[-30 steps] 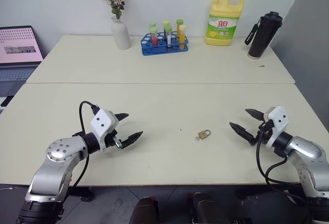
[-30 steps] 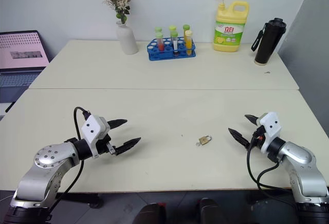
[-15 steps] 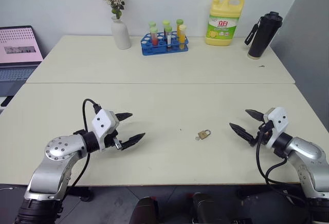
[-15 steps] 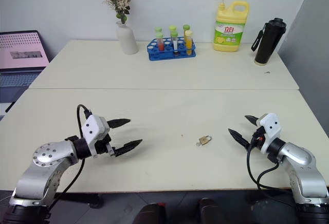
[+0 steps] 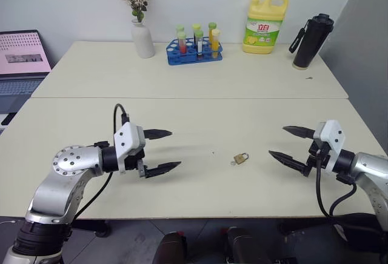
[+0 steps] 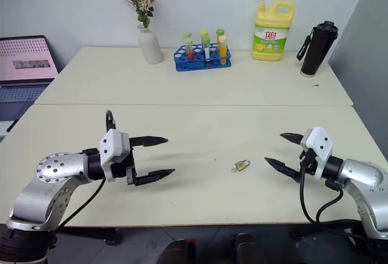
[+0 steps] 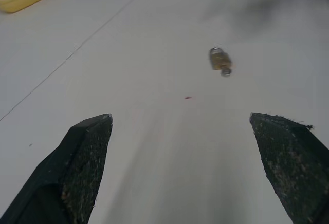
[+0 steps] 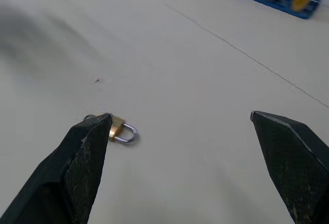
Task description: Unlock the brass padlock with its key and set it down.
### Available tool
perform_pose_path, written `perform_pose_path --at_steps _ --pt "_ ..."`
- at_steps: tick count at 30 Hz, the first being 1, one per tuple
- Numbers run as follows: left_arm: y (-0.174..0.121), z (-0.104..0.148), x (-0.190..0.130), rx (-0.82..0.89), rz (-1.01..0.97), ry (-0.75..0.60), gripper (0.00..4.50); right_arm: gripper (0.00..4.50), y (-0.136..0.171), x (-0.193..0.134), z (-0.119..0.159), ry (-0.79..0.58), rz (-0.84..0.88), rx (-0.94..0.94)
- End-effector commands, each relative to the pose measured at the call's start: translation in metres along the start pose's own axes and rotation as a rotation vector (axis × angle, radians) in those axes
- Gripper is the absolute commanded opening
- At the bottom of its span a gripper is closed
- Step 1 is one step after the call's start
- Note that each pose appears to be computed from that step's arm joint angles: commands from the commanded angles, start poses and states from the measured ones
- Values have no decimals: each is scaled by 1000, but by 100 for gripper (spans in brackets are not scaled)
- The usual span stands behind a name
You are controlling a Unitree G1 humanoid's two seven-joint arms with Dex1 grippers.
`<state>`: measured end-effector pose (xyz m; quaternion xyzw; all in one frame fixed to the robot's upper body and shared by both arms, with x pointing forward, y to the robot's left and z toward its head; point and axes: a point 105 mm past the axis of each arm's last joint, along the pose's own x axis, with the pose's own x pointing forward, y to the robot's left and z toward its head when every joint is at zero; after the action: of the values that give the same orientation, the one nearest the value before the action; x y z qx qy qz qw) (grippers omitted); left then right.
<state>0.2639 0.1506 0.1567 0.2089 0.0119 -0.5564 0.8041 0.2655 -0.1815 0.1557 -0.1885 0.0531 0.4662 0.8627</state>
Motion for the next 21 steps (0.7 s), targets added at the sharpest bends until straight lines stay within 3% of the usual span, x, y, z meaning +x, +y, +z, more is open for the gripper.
perform_pose_path --at_steps 1,5,21 --pt "-15 9 5 41 -101 21 449 450 31 9 11 63 235 -75" --pt "-28 -2 5 34 -181 82 449 450 30 31 5 117 324 -111" --pt "-37 -26 3 -11 -104 155 449 450 -5 89 -33 275 549 -303"
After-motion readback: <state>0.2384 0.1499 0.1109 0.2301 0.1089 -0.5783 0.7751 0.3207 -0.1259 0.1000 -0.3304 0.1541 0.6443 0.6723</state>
